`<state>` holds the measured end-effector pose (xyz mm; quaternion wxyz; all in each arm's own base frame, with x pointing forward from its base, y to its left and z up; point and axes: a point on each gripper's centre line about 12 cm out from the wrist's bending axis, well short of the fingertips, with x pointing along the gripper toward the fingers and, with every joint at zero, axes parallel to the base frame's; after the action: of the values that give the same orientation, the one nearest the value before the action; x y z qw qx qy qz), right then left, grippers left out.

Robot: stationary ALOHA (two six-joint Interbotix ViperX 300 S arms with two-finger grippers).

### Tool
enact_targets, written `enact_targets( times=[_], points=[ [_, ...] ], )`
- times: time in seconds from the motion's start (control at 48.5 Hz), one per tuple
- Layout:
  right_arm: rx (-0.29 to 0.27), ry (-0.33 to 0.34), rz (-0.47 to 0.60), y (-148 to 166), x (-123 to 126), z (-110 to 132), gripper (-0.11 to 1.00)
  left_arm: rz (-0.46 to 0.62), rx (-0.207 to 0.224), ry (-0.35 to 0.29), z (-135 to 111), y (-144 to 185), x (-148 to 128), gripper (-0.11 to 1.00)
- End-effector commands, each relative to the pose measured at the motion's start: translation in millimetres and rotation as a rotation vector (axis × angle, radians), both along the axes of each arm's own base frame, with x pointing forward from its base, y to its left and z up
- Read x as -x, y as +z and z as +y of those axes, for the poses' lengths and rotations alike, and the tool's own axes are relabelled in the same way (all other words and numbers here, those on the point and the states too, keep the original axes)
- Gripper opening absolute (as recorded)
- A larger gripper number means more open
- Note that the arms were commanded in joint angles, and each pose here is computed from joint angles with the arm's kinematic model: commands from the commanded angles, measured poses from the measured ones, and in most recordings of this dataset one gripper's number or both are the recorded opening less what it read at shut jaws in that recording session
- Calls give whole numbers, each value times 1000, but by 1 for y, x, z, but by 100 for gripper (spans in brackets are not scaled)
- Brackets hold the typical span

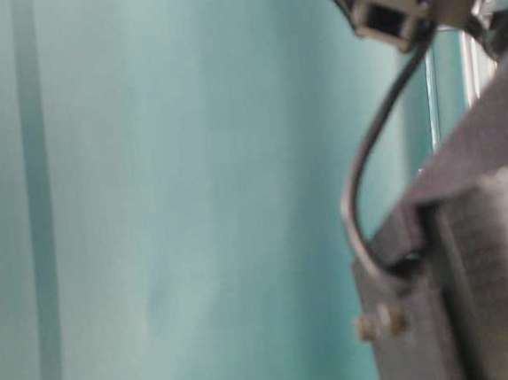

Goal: Move the cable alternately left and right between 8 closely spaced pins so it hooks onto each one.
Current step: 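Grasp the white cable's connector end with the right gripper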

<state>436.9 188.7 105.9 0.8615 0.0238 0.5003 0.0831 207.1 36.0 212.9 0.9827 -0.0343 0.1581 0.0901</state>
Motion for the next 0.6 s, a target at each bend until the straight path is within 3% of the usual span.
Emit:
enact_targets(
  times=[0.0,0.144,0.309,0.577],
  points=[
    [-17,6,-39,15,-5,5,54,-16,5,0,0,4,1,2],
    [-14,5,-31,10,-5,5,42,-27,31,9,-2,2,7,2],
    [-11,5,-25,7,-5,5,16,-51,32,8,-3,3,15,2],
    [-8,-4,-27,15,-6,0,15,-63,32,5,-6,5,31,2]
  ],
)
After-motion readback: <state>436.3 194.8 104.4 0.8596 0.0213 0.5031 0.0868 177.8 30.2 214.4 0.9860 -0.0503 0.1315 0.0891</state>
